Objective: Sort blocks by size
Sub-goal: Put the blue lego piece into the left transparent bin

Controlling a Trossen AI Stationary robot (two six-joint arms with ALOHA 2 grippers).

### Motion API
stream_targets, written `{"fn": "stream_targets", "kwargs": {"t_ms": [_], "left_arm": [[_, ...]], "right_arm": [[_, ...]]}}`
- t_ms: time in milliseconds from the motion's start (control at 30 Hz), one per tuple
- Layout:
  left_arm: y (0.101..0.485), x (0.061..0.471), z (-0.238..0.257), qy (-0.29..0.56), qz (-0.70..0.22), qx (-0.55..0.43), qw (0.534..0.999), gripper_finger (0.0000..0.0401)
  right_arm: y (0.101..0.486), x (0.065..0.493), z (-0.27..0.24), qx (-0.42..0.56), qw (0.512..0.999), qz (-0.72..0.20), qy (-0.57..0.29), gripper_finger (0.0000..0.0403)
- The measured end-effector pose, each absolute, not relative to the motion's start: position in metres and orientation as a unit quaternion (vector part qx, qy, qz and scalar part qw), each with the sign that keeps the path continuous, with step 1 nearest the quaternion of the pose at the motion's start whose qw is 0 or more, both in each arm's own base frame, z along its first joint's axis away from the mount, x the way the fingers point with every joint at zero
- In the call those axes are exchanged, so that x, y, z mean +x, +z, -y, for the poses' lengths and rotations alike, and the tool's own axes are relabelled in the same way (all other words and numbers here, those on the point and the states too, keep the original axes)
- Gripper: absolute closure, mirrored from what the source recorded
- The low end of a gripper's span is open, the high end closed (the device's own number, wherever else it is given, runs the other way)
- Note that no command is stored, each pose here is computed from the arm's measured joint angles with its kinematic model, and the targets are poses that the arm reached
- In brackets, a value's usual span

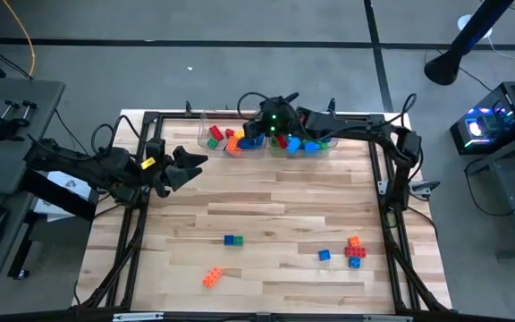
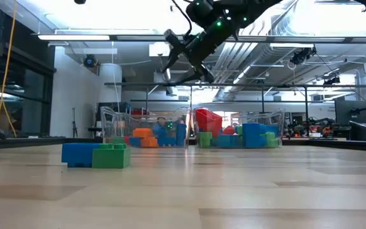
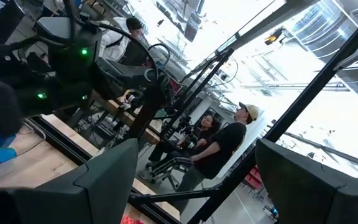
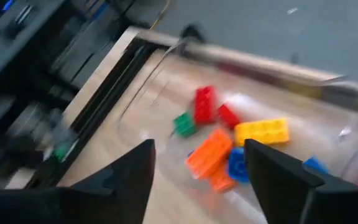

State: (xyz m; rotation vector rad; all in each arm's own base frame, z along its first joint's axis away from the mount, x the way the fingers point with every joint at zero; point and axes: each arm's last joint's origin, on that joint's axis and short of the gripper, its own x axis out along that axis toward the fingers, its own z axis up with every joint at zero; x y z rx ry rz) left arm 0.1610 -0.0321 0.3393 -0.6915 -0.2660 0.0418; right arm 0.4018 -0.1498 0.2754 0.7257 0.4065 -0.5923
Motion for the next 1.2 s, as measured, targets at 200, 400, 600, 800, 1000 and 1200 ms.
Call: {"fn": "stream_targets", "kwargs": {"t_ms": [200, 400, 600, 800, 1000, 1200], "left_arm": [[0.335, 0.162, 0.032, 0.027, 0.11, -0.332, 0.936, 0.0091], [0.307, 0.177, 0.036, 0.061, -0.006, -0.34, 0.938, 0.0091], [0.252, 0.21, 0.045, 0.064, -0.317, -0.231, 0.918, 0.0091], [0.209, 0.238, 0.069, -0.006, -0.487, -0.018, 0.873, 0.0091], [0.176, 0.263, 0.097, -0.034, -0.474, 0.021, 0.88, 0.0091], [0.16, 0.267, 0.124, -0.036, -0.459, 0.01, 0.888, 0.0091]], "right_arm": [[0.296, 0.388, 0.111, 0.326, 0.888, -0.288, -0.146, 0.0143], [0.28, 0.359, 0.028, 0.249, 0.838, -0.464, -0.141, 0.0142], [0.248, 0.321, -0.039, 0.229, 0.793, -0.528, -0.2, 0.0142], [0.218, 0.276, -0.076, 0.298, 0.744, -0.536, -0.264, 0.0142], [0.197, 0.249, -0.093, 0.35, 0.715, -0.526, -0.299, 0.0142], [0.186, 0.242, -0.103, 0.359, 0.71, -0.527, -0.299, 0.0142]]}}
